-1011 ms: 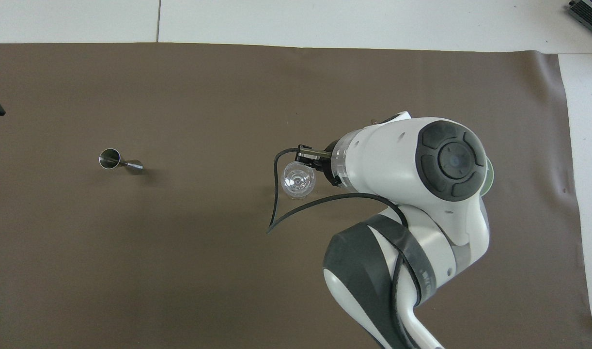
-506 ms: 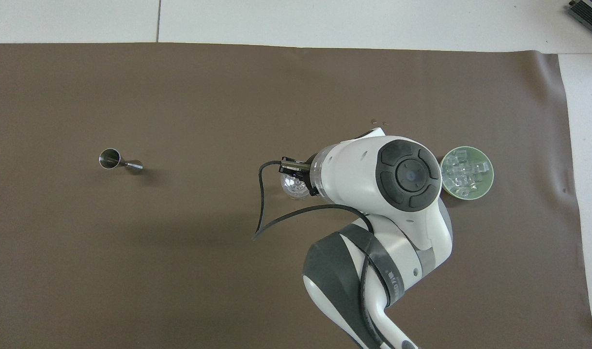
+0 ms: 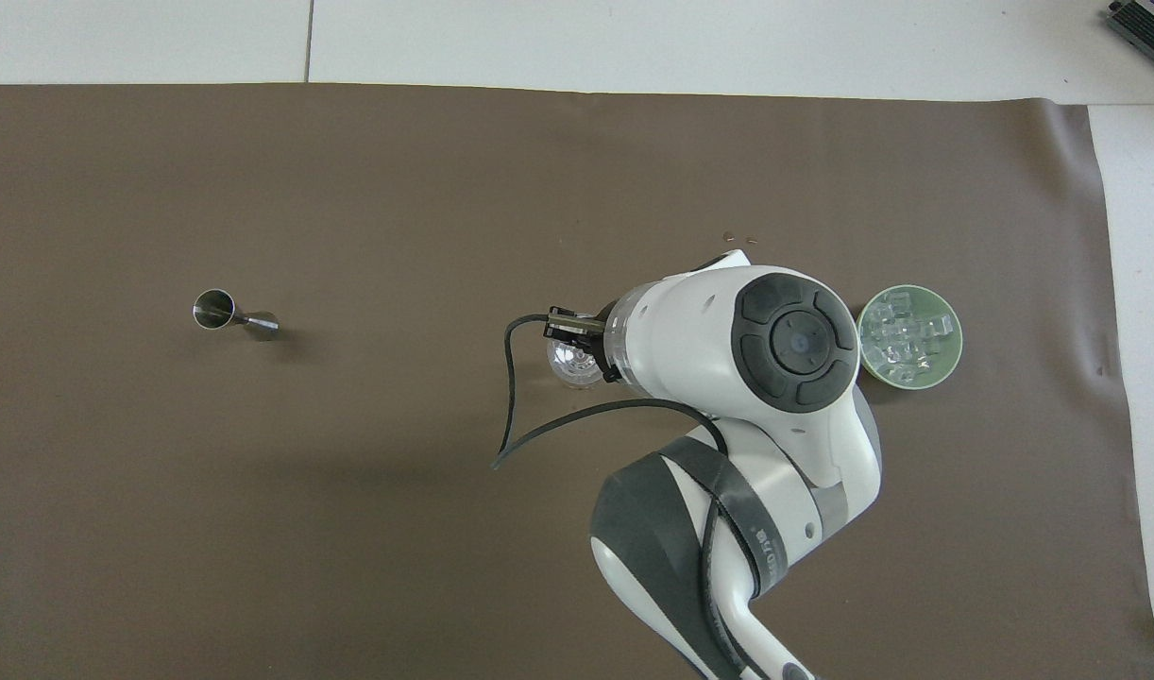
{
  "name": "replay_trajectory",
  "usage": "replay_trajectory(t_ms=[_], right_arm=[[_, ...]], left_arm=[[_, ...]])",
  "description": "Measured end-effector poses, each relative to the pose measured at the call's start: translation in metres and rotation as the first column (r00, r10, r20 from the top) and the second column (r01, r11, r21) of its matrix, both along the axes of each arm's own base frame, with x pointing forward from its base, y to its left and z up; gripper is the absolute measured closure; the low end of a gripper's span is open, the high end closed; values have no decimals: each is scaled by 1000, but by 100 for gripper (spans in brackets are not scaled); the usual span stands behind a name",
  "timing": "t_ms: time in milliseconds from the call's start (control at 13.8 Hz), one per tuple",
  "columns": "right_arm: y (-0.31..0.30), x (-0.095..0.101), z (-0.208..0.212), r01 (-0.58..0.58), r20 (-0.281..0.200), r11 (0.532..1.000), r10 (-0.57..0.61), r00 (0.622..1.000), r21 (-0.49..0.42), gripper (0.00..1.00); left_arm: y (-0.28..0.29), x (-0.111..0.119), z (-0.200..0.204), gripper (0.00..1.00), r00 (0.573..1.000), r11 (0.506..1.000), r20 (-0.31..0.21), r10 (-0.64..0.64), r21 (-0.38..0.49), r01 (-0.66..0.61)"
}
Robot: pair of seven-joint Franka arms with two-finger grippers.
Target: Pour wine and add ice with both arms
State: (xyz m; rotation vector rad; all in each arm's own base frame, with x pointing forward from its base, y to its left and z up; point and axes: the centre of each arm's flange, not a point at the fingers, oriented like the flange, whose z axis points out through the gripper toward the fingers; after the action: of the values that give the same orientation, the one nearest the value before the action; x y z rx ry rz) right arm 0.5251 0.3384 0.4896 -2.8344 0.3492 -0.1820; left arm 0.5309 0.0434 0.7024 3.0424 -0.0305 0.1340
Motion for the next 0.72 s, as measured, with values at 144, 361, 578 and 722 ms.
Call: replay_trajectory(t_ms=[144, 361, 578, 722], right_arm=[[1, -1, -1, 0, 3, 1000, 0, 1000, 2, 77], [1, -1, -1, 1, 5, 1000, -1, 1000, 3, 71], [1, -1, -1, 1, 5, 1000, -2, 1000, 4, 59], [1, -1, -1, 2, 5, 1000, -2, 1000, 4, 38]], left_arm=[[-9, -2, 6, 0, 1000, 999, -18, -19, 29, 20], [-11, 0, 8, 0, 999, 999, -25, -33, 39, 34], [-10, -3, 15, 0, 997, 996, -8, -74, 44, 74], [-10, -9, 20, 0, 997, 996, -9, -77, 43, 77]])
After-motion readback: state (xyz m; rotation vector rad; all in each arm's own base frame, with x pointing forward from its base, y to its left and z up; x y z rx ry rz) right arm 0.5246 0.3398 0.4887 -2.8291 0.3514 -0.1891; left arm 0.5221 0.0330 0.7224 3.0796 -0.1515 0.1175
